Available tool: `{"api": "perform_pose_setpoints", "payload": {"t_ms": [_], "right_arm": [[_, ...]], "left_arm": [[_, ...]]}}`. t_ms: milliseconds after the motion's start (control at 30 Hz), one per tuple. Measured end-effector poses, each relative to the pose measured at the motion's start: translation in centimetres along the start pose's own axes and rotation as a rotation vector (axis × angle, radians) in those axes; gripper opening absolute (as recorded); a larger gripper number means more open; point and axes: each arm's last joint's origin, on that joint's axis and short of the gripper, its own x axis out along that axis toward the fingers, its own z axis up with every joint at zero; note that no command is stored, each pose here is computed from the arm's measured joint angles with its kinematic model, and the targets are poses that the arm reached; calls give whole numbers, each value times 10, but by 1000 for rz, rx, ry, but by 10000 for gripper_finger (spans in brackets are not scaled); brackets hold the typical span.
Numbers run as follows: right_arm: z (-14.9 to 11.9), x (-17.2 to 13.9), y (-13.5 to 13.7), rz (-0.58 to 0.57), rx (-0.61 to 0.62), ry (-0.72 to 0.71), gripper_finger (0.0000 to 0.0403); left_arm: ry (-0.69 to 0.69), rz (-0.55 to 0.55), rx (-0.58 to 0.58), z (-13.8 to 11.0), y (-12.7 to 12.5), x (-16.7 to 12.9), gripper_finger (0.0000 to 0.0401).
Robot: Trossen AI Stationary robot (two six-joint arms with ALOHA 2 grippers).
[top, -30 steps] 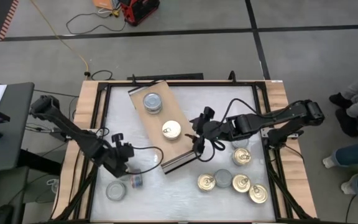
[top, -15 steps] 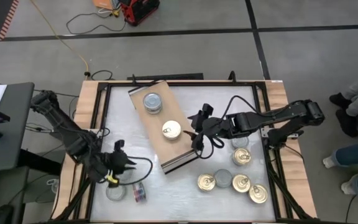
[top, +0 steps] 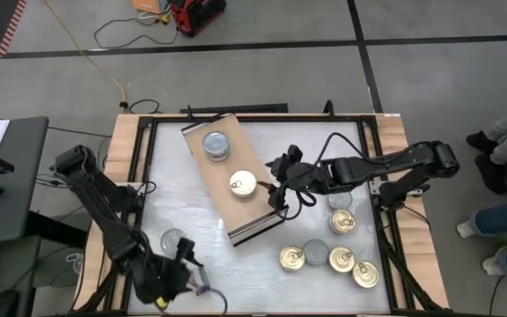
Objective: Stack canned seafood by type on shelf
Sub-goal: Stack the blue tuna can on top of the other blue tuna can on the shelf
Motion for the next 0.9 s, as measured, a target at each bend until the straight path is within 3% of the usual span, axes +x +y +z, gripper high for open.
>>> {"api": "perform_pose_setpoints", "payload": {"t_ms": [167,400,633,900], "right_arm": [[1,3,-6,-18,58,0,301],[0,0,2,56,32,13,301],[-2,-4,9,95,3,19,301],[-3,-4,9,93,1,24,301]], "left_arm": [[53,-76,108,2,-15,24,335],[113,-68,202,-8,-25,51,310],[119,-44,276,-6,-15,58,297],[192,-177,307,-5,3,66,296]]}}
